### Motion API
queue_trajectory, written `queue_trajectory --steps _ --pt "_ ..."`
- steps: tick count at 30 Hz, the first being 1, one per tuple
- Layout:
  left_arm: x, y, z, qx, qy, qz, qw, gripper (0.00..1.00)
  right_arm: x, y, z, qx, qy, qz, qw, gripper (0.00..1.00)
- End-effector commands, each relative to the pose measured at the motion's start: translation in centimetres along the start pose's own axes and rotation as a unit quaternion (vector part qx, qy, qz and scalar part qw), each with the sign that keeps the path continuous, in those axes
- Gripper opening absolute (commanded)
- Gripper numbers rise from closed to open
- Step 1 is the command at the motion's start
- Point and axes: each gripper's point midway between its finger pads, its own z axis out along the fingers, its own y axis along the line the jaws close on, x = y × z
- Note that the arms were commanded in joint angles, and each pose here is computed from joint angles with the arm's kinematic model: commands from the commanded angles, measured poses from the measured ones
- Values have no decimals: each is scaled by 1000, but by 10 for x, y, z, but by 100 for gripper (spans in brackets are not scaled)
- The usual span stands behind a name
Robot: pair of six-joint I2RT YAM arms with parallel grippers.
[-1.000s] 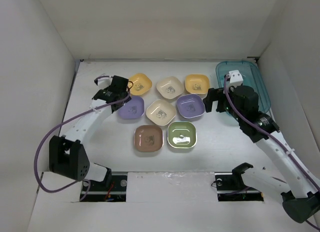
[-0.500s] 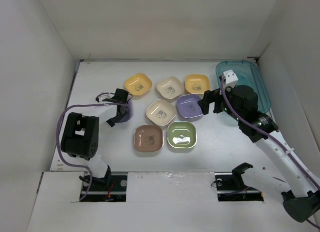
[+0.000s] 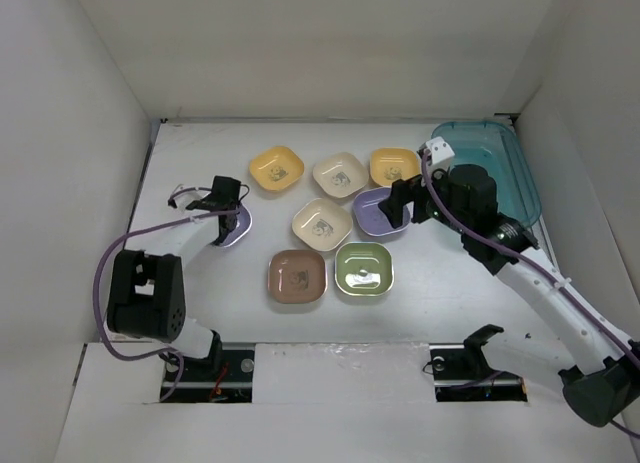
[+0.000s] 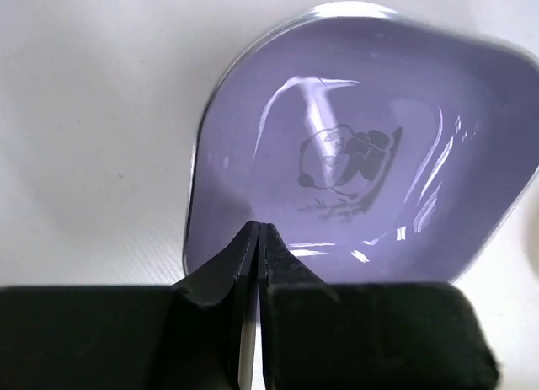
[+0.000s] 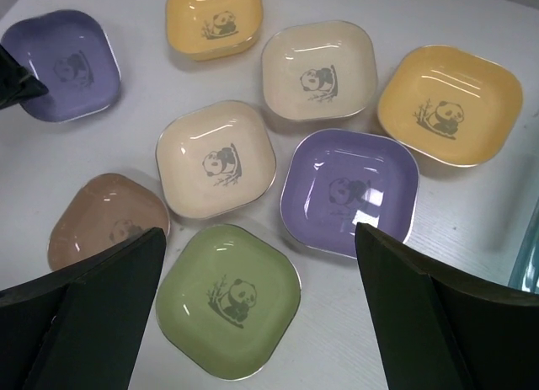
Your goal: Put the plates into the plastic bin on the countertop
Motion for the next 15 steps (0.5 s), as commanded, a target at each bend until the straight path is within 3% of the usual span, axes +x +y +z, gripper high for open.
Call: queue_trajectory --steps 1,2,7,8,11,15 --pt "-22 2 -8 2 -34 -2 999 0 -13 12 9 -24 -30 -7 999 100" --pt "-21 -1 -4 -2 -32 1 999 0 -11 11 12 -24 -26 -7 999 100" --pt "-10 -6 1 -4 -6 17 1000 41 -12 13 14 -23 -26 -8 999 100" --pt "-12 -5 -6 1 -11 10 1000 53 -10 11 14 -17 -22 -8 1000 100" --pt "-19 -1 -21 10 -18 -1 1000 72 -8 8 13 -10 -18 -12 1000 100" --pt "-29 7 -36 15 -26 -15 999 77 -10 8 11 -11 -22 -12 1000 100"
